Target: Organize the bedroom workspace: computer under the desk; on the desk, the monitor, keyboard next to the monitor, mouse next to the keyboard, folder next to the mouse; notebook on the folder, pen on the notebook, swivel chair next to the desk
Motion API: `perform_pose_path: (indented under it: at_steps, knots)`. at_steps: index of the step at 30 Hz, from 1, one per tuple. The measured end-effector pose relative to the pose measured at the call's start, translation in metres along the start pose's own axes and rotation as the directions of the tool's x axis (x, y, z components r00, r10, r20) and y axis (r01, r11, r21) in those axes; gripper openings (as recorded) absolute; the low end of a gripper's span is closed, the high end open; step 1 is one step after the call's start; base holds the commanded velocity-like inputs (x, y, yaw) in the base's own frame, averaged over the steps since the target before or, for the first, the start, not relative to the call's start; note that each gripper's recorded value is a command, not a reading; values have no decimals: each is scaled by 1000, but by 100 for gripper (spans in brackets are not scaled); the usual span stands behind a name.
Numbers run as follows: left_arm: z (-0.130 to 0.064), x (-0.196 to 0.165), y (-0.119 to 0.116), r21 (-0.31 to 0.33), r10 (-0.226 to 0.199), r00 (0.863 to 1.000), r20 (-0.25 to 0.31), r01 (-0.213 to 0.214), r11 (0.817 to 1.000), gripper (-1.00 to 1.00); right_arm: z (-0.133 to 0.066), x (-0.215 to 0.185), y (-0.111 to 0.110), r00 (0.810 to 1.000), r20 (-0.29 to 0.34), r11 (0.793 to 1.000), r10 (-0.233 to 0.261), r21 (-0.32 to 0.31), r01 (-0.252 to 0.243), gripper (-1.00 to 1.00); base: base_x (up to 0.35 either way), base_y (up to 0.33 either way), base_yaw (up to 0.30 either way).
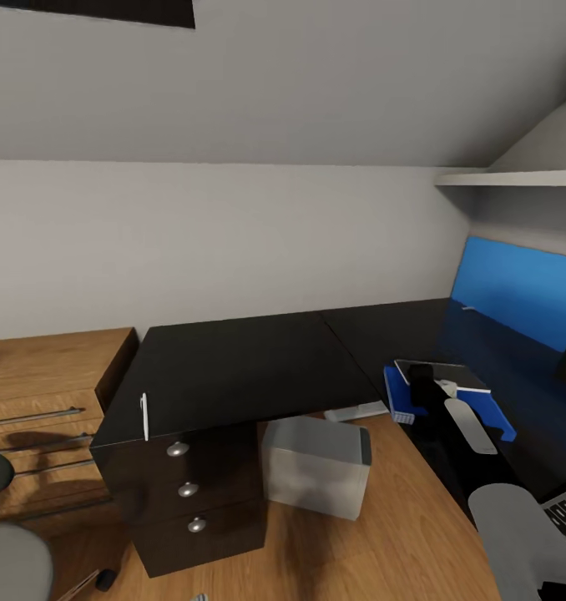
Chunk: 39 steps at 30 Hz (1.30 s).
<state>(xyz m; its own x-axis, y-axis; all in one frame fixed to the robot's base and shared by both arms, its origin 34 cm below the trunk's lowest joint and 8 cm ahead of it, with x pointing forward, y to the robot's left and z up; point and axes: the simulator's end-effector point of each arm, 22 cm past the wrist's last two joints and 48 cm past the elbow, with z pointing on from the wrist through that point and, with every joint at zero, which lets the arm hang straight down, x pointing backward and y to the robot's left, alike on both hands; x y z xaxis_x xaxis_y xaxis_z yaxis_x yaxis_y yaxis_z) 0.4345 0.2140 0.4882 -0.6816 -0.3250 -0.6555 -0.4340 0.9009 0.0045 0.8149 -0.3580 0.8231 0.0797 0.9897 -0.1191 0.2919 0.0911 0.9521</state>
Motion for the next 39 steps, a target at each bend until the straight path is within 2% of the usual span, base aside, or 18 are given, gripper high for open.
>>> perform_pose_path:
  at_steps: [6, 15, 33, 34, 39]
  knots:
    - [0, 0, 0, -1, -1, 1000, 0, 1, 1000, 100, 0, 0, -3, 1000, 2, 1000, 1, 13, -1, -100, 0, 0, 0]
    - [0, 0, 0, -1, -1, 1000, 0, 1, 1000, 100, -2, 0, -24, 1000, 2, 994, 0, 111, 0, -100, 0, 0, 0]
    - [0, 0, 0, -1, -1, 1000, 0, 1, 1000, 100, -2, 0, -25, 1000, 2, 993, -2, 119, 2, -100, 0, 0, 0]
    - [0, 0, 0, -1, -1, 1000, 0, 1, 1000, 100, -2, 0, -25, 1000, 3, 993, -2, 119, 2, 100, 0, 0, 0]
    - [0, 0, 0, -1, -1, 1000, 0, 1, 1000, 100, -2, 0, -24, 1000, 2, 993, -2, 117, 1, 100, 0, 0, 0]
